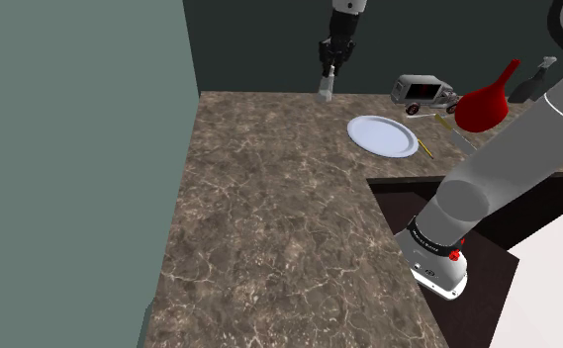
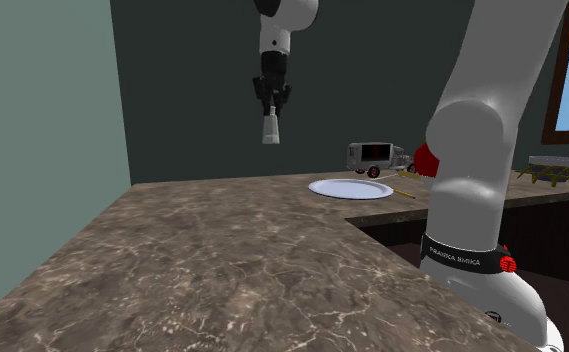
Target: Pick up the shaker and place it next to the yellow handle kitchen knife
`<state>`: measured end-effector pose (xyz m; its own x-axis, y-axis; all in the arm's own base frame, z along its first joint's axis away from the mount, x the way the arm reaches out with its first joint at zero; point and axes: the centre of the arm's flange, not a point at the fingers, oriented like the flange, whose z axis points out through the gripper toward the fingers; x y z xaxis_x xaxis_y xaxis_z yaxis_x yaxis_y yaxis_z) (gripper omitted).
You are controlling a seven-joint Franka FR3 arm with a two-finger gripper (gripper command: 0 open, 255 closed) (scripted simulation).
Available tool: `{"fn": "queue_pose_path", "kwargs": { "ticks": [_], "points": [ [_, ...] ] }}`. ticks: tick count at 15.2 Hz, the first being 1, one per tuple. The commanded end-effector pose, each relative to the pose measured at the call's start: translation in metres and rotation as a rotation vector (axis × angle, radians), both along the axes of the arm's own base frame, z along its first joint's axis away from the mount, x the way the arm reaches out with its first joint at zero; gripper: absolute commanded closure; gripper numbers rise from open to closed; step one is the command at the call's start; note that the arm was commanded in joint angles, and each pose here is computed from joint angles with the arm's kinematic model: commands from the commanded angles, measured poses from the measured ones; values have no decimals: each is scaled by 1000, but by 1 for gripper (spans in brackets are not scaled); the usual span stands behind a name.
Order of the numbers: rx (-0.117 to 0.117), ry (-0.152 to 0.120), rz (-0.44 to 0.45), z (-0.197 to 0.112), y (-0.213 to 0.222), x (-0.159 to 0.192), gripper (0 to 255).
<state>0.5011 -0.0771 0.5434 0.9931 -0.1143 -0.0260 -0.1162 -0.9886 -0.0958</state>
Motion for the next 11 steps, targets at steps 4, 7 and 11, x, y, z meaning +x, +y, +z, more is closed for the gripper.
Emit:
{"fn": "queue_pose_path", "kwargs": {
  "ticks": [4,7,11],
  "points": [
    [1,0,1,1,-49,-42,255],
    [1,0,1,1,-78,-68,255],
    [1,0,1,1,-118,-103,255]
  ]
}}
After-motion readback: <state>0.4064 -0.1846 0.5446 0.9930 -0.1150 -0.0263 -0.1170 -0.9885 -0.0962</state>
